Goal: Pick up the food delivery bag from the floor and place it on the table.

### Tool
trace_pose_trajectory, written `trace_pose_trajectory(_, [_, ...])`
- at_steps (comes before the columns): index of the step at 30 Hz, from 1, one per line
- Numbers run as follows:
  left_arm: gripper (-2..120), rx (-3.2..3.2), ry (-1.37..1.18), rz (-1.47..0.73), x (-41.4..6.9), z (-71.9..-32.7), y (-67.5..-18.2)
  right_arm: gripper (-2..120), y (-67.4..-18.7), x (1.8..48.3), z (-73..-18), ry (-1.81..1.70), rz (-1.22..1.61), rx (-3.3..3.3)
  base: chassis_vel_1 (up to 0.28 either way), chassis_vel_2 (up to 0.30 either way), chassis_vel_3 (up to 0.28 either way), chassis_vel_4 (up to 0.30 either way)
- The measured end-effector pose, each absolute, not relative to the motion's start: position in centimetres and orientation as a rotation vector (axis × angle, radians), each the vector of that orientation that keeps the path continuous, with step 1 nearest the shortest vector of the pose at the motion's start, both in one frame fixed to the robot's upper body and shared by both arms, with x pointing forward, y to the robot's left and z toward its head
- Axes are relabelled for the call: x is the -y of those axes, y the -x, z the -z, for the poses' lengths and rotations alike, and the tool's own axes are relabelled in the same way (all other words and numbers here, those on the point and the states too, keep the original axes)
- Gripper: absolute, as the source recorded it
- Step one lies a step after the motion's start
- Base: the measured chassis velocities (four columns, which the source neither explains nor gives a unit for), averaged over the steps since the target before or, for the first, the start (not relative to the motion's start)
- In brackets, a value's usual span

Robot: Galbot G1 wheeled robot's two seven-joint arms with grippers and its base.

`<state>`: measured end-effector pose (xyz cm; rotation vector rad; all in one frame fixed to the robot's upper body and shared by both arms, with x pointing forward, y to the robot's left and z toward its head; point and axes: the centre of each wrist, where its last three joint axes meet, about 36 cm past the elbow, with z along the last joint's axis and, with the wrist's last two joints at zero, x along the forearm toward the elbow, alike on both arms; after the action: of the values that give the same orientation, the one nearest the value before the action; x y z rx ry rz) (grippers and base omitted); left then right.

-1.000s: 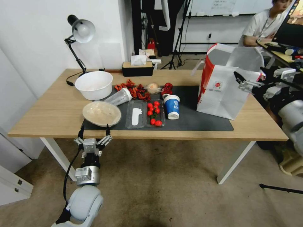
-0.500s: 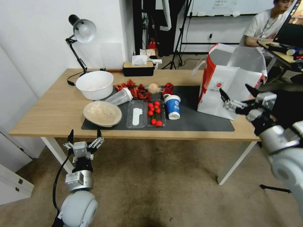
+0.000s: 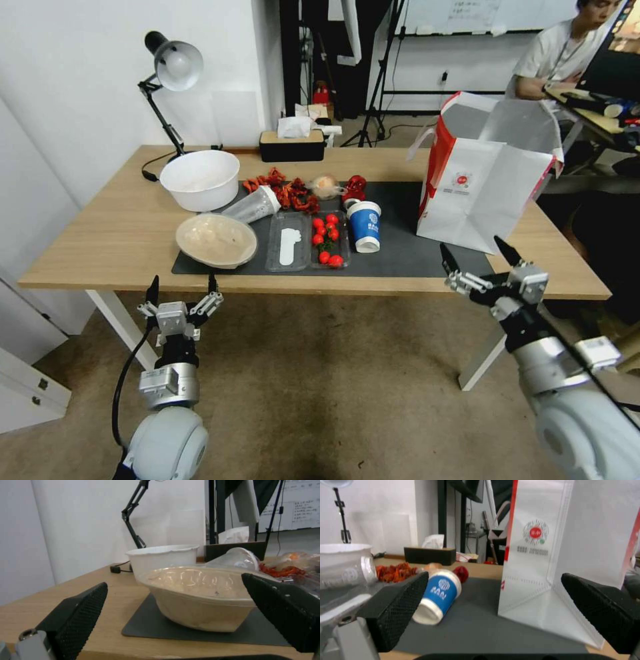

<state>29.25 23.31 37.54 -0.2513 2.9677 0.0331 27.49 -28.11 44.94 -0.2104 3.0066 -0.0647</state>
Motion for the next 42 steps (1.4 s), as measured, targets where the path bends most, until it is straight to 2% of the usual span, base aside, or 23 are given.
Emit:
trace_pose_trajectory(16, [100, -2.971, 0.194, -0.029, -22.2, -38.1, -28.2, 100, -23.9, 20.4, -40.0, 0.125, -0.029, -3.033, 0.000, 0.000, 0.000, 0.000])
trace_pose_trajectory(42, [100, -2.954, 0.185, -0.035, -22.0, -37.6, -27.3, 100, -23.1, 18.0, -38.8, 0.166, -0.024, -3.047, 0.000, 0.000, 0.000, 0.000])
